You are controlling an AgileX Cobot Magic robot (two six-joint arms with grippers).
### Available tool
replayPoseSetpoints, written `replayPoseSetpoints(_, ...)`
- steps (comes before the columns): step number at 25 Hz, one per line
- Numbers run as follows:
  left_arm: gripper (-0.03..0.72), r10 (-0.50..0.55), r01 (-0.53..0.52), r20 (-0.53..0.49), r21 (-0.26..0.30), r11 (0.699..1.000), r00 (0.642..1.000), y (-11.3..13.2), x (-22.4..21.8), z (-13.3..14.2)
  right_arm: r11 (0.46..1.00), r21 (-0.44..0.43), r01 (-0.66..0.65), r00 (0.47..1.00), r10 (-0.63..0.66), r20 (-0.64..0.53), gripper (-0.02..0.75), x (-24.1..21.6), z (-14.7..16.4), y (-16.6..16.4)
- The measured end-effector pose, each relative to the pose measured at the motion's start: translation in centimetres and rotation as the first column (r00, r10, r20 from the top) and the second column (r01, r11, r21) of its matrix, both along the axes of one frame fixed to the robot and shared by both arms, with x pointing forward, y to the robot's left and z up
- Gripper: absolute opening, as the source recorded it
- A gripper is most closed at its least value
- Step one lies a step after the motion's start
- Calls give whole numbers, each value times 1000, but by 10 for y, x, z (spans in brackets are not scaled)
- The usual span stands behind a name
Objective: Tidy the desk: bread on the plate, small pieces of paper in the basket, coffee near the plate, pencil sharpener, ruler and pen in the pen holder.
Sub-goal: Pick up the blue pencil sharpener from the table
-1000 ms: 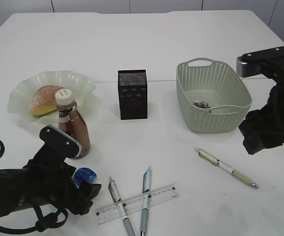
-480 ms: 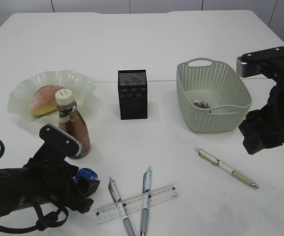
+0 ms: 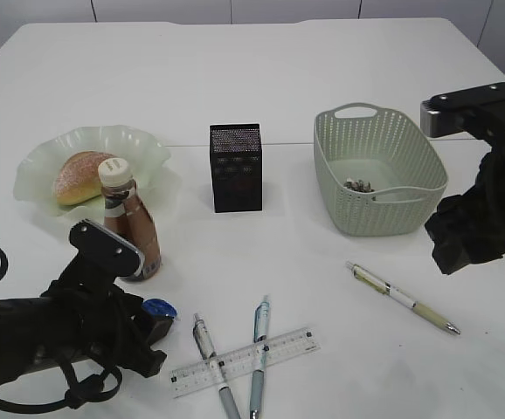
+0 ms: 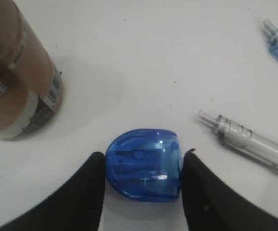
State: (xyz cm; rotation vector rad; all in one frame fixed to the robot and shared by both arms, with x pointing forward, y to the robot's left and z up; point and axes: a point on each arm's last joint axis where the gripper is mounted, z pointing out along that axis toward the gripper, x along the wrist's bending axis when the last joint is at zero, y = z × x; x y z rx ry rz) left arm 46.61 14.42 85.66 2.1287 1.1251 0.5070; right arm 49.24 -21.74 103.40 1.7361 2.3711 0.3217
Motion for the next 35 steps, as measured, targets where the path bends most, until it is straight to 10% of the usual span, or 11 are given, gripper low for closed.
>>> replayPoseSetpoints(35, 355, 28, 11, 227, -166, 986, 973, -1, 2, 75, 1000, 2, -1, 1000, 1, 13, 458, 1, 0, 0)
